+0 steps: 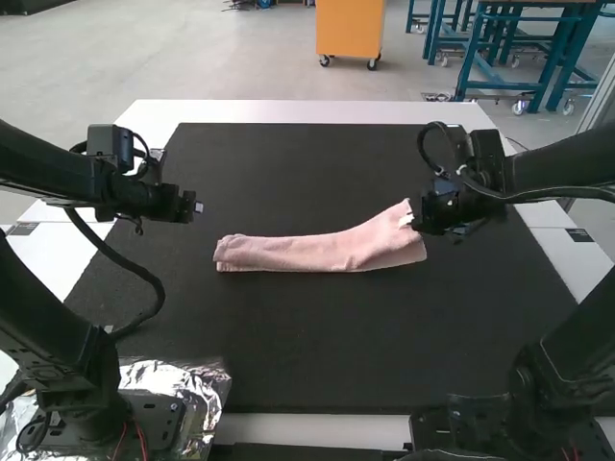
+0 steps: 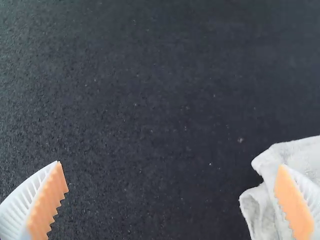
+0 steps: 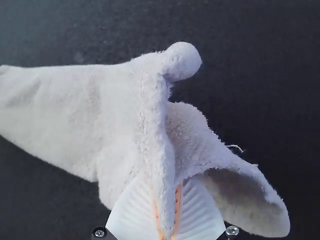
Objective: Fold the towel.
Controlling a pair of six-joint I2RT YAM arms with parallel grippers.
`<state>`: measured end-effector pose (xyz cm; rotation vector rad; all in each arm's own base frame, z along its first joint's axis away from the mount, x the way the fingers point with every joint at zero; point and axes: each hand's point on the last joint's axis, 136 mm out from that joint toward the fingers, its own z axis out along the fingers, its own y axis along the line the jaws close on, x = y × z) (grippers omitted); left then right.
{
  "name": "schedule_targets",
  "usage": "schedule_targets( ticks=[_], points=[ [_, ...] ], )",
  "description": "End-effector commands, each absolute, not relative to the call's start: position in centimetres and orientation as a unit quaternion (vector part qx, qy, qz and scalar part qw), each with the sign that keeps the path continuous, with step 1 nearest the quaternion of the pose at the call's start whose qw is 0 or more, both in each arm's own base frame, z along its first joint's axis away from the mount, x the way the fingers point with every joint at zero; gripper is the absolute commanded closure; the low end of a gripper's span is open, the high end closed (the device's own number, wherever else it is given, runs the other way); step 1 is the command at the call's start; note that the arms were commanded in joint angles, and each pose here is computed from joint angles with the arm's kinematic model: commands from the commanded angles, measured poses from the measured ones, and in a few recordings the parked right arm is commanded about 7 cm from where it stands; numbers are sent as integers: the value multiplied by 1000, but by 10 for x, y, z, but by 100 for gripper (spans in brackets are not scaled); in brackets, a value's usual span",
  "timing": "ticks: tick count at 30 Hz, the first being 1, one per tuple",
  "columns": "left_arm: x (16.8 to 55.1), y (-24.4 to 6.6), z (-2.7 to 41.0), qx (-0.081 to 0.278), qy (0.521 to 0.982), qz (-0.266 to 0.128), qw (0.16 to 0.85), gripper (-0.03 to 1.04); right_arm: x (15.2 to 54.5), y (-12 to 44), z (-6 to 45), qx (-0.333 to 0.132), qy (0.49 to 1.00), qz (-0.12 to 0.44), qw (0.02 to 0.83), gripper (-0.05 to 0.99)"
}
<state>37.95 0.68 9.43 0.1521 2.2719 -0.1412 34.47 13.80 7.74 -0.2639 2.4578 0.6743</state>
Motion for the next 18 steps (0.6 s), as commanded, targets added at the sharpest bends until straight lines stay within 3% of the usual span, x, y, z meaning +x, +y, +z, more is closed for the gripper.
schedule_targets(
  ticks=[1,10,18],
  points=[
    [387,8,105,60,898,-53,432,4,347,174,100,-131,903,283,296,96],
    [387,9,104,59,897,-52,435,4,326,269,96,-200,882,335,266,96],
    [386,9,101,55,897,-54,436,4,324,334,81,-255,868,347,248,96]
  ],
)
